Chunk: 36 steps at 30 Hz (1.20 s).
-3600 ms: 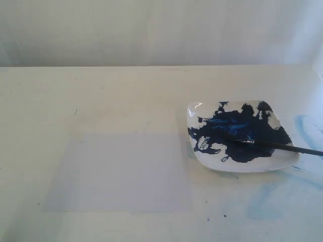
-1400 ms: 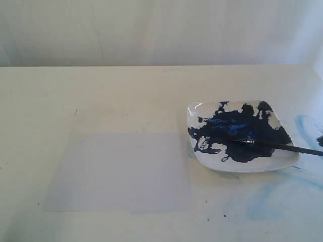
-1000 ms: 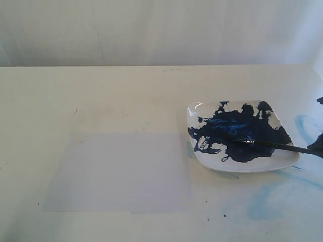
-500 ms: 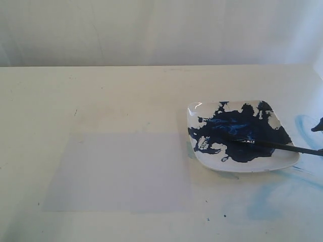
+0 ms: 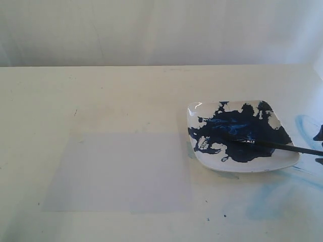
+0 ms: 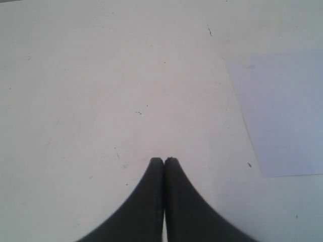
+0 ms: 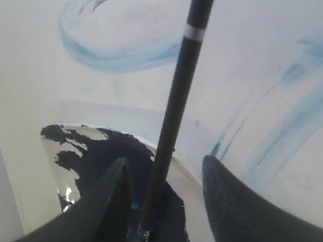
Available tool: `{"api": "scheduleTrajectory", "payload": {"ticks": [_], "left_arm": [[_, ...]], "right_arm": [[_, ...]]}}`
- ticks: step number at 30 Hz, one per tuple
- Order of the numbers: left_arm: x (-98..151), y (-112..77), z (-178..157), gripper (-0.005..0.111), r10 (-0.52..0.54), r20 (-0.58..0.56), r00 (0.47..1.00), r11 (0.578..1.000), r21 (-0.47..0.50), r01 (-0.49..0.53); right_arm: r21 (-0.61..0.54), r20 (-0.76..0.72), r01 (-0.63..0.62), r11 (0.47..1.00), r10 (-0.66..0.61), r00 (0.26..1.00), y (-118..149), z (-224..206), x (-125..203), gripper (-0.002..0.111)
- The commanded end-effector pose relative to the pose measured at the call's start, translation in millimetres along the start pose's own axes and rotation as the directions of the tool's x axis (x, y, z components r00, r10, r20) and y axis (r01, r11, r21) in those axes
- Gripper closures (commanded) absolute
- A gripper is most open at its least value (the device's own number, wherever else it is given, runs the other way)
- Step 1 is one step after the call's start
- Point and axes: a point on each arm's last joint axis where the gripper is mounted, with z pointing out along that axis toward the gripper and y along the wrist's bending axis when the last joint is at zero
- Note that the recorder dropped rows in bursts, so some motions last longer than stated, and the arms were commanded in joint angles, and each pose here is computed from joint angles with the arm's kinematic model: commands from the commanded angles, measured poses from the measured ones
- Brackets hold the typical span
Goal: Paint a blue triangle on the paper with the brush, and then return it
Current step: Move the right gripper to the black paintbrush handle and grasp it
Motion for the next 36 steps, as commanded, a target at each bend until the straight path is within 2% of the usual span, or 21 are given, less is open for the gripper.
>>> {"api": "scheduleTrajectory", "payload": {"ticks": [1,3,5,15,26,36], "left_arm": [[1,-0.4,0,0.107,-0.010,0.001,1.000,1.000,0.002,0.010],[1,-0.4,0,0.107,-0.010,0.001,1.000,1.000,0.002,0.010],[1,-0.4,0,0.107,-0.010,0.001,1.000,1.000,0.002,0.010],[1,-0.4,0,0.107,-0.010,0.001,1.000,1.000,0.002,0.010],[1,-0.4,0,0.107,-0.010,0.001,1.000,1.000,0.002,0.010],[1,-0.4,0,0.107,-0.010,0.001,1.000,1.000,0.002,0.010]], "right_arm": [[0.004,0.029,-0.016,1.000,0.016,0.999,-2,6,-5,0.066],[0.014,0.030,-0.022,1.000,0.022,0.999,-3,10,-6,0.066],[0.022,0.032,-0.097,0.995,0.097,0.995,-4,15,-6,0.066],[0.015,0.082,-0.098,0.995,0.096,0.992,-6,25,-11,0.066],[0.070,0.027,-0.097,0.993,0.095,0.995,3,41,-8,0.066],[0.064,0.042,-0.097,0.993,0.094,0.995,3,45,-10,0.066]]}}
